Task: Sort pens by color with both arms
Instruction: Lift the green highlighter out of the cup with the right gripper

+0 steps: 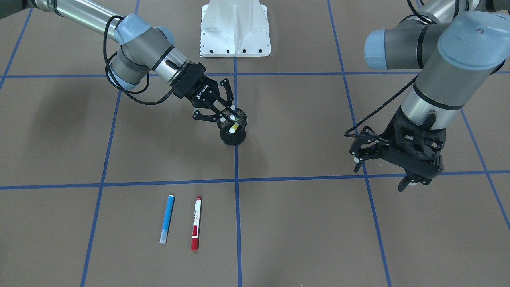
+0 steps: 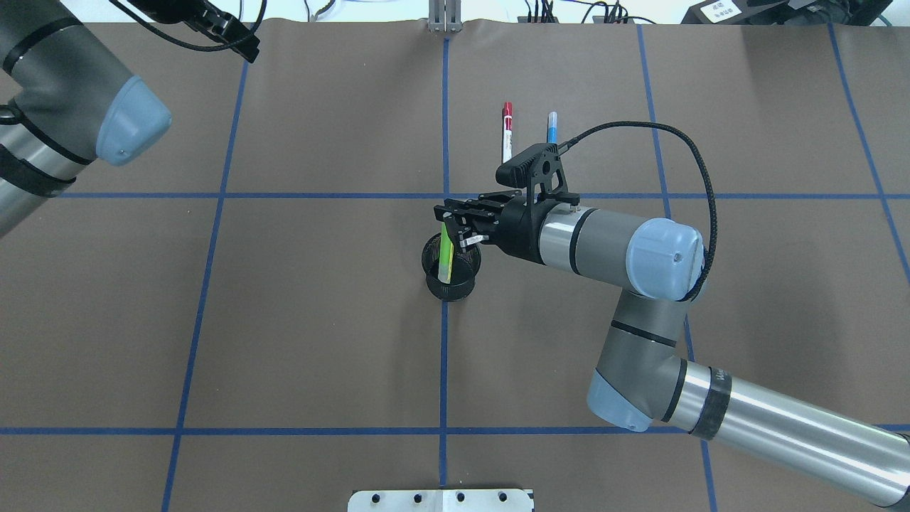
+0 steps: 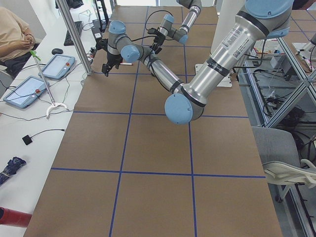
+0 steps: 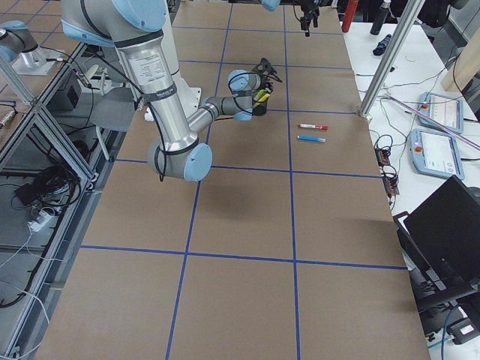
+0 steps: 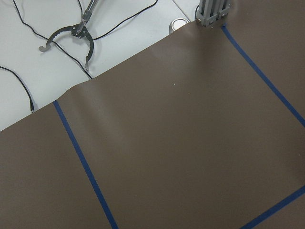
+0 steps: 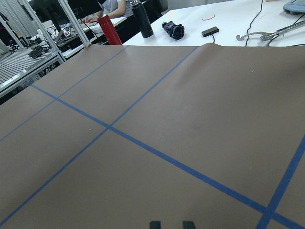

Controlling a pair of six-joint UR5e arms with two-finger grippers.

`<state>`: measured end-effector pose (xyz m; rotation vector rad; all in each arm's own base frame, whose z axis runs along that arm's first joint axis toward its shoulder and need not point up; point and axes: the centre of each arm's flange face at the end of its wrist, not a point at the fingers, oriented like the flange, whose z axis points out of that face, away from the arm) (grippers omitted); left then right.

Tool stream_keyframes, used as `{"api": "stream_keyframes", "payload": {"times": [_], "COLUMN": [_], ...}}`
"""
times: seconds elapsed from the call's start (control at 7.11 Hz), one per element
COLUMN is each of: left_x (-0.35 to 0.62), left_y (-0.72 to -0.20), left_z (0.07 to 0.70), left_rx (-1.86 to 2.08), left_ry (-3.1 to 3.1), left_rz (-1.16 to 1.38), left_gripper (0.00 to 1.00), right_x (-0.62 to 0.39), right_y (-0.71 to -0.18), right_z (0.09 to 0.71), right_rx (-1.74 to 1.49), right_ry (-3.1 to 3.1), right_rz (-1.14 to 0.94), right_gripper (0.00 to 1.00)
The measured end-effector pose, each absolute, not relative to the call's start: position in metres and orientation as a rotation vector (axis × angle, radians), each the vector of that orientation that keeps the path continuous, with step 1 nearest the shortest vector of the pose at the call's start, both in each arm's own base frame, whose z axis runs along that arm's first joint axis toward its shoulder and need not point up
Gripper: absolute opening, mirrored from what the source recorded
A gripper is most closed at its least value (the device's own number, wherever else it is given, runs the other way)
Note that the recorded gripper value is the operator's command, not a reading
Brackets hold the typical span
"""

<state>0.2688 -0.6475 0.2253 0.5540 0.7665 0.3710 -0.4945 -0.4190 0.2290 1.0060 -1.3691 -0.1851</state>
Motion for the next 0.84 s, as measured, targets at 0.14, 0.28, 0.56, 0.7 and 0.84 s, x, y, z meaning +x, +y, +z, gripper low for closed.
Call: {"api": "stream_keyframes", "payload": {"times": [0.14, 0.28, 0.56, 0.7, 0.84], "left_x": [0.269, 0.269, 0.27, 0.271, 0.272], "left_y": [-0.647, -0.647, -0.643, -0.641, -0.64], "left_z": [0.225, 0.225, 0.222, 0.22, 0.219], "left_rx": [0.554, 0.553, 0.556, 0.557, 0.557], "left_ry": [0.767, 0.768, 0.775, 0.779, 0.782], "left_rz": [0.371, 0.371, 0.368, 0.367, 0.367], "left_gripper": [1.0, 1.0, 1.0, 1.0, 1.0], "right_x": [-0.485, -0.473, -0.455, -0.455, -0.454], "right_y": [-0.419, -0.415, -0.407, -0.404, -0.404], "right_z": [0.216, 0.196, 0.163, 0.158, 0.157], "right_rx": [1.031, 1.027, 0.997, 1.018, 1.047], "right_ry": [-1.35, -1.328, -1.297, -1.271, -1.244], "right_rz": [-0.145, -0.099, 0.088, 0.195, 0.302], "right_gripper": [0.0, 0.0, 0.0, 0.0, 0.0]}}
